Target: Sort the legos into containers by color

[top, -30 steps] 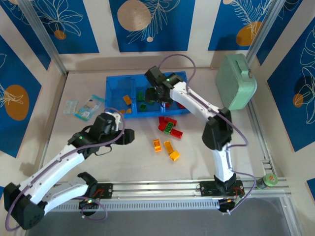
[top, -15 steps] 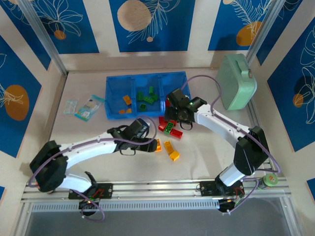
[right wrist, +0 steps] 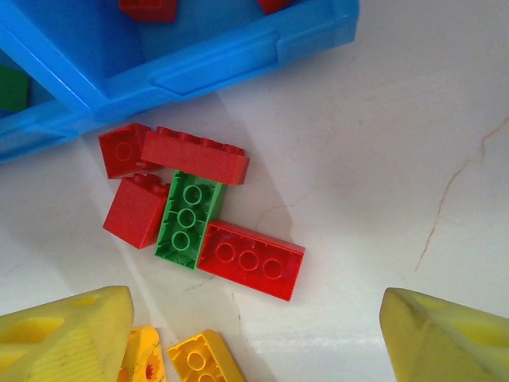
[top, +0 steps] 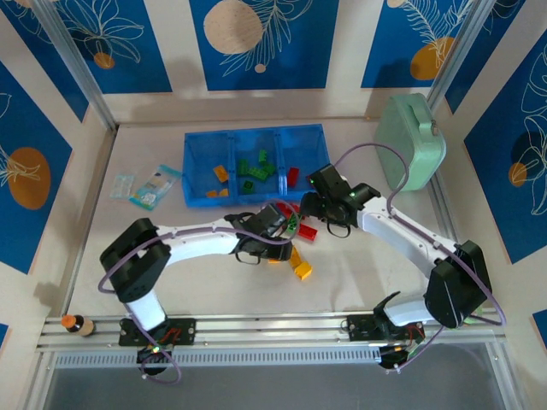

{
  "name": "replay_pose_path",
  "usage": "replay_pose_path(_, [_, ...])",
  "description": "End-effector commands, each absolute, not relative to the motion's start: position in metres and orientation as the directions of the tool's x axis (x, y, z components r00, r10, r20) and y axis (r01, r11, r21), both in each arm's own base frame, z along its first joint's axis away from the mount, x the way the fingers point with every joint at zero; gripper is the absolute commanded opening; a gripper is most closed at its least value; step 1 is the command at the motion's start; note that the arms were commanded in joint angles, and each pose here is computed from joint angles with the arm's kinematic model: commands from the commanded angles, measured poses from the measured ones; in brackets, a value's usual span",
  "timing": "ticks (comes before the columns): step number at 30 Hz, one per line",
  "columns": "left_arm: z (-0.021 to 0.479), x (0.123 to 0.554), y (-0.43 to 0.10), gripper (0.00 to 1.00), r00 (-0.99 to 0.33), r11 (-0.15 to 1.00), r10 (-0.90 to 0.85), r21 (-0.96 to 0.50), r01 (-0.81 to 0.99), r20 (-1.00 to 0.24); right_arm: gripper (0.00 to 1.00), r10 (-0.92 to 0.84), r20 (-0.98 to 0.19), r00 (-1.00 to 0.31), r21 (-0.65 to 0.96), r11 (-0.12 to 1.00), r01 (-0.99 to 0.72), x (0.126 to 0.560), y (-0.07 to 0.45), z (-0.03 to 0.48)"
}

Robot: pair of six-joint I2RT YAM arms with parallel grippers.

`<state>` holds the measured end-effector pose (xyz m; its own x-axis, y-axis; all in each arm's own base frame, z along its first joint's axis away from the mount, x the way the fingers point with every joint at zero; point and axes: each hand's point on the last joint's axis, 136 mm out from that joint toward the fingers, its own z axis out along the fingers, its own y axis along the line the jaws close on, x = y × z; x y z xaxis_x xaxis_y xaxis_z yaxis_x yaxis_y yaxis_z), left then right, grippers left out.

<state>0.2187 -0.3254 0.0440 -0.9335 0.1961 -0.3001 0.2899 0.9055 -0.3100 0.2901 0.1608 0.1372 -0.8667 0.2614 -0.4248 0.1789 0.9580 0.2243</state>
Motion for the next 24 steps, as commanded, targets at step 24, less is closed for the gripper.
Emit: replay_pose_path(24, [0.126, 0.320, -0.193, 0.21, -0.887, 0.964, -0.056, -0.258, 0.072, -0.459, 0.79, 0.300, -0.369, -0.879, 0.266, 0.941, 0.210, 0.254, 0.143, 0.114])
